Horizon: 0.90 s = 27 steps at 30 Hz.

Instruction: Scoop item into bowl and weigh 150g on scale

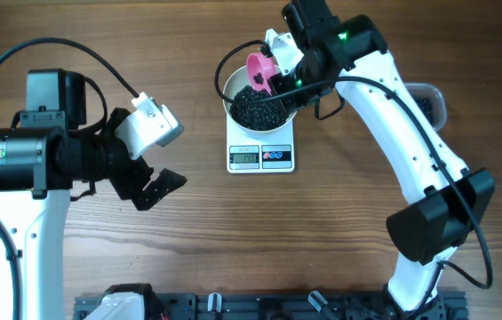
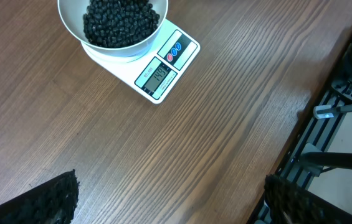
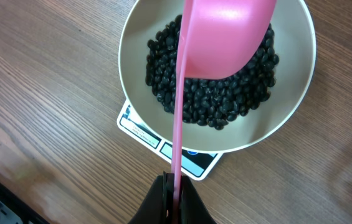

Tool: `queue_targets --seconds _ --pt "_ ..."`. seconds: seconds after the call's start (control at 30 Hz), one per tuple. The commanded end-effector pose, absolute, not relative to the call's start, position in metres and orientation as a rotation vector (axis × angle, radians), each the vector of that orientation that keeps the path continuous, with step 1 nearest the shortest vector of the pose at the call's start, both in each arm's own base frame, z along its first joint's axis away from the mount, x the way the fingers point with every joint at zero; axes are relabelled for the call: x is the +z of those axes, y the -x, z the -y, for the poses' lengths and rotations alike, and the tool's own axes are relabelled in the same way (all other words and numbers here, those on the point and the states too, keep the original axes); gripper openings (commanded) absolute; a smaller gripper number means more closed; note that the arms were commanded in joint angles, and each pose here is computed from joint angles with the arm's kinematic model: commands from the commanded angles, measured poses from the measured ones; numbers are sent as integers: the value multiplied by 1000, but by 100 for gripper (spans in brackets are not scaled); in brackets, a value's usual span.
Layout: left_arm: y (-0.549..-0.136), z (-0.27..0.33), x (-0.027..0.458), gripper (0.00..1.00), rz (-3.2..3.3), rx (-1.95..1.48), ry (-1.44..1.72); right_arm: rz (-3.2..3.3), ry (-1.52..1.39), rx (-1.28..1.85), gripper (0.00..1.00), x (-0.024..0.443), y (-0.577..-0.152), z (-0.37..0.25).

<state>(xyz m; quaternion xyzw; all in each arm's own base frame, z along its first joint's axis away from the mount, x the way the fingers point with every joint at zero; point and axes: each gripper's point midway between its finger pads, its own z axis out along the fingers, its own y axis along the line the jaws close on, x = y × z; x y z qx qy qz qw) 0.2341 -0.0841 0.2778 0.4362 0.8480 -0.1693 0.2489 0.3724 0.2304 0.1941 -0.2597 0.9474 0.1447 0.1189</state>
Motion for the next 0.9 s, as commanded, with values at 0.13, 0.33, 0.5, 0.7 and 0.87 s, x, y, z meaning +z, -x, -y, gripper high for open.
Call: queue_targets --seconds 0.13,0.33,0.5,0.7,0.87 --pt "-234 84 285 100 -2283 -448 -1191 -2716 749 494 4 217 -369 -238" --pt "-234 84 285 100 -2283 -448 -1191 -2703 747 548 4 220 -368 -244" --pt "-234 84 285 100 -2283 -448 -1191 -2723 690 564 4 220 -368 -245" --pt "-234 84 285 100 -2283 -448 -1191 -2698 695 658 4 226 -367 -256" --pt "-234 84 285 100 -2283 -448 -1191 -2708 671 665 4 226 -367 -256"
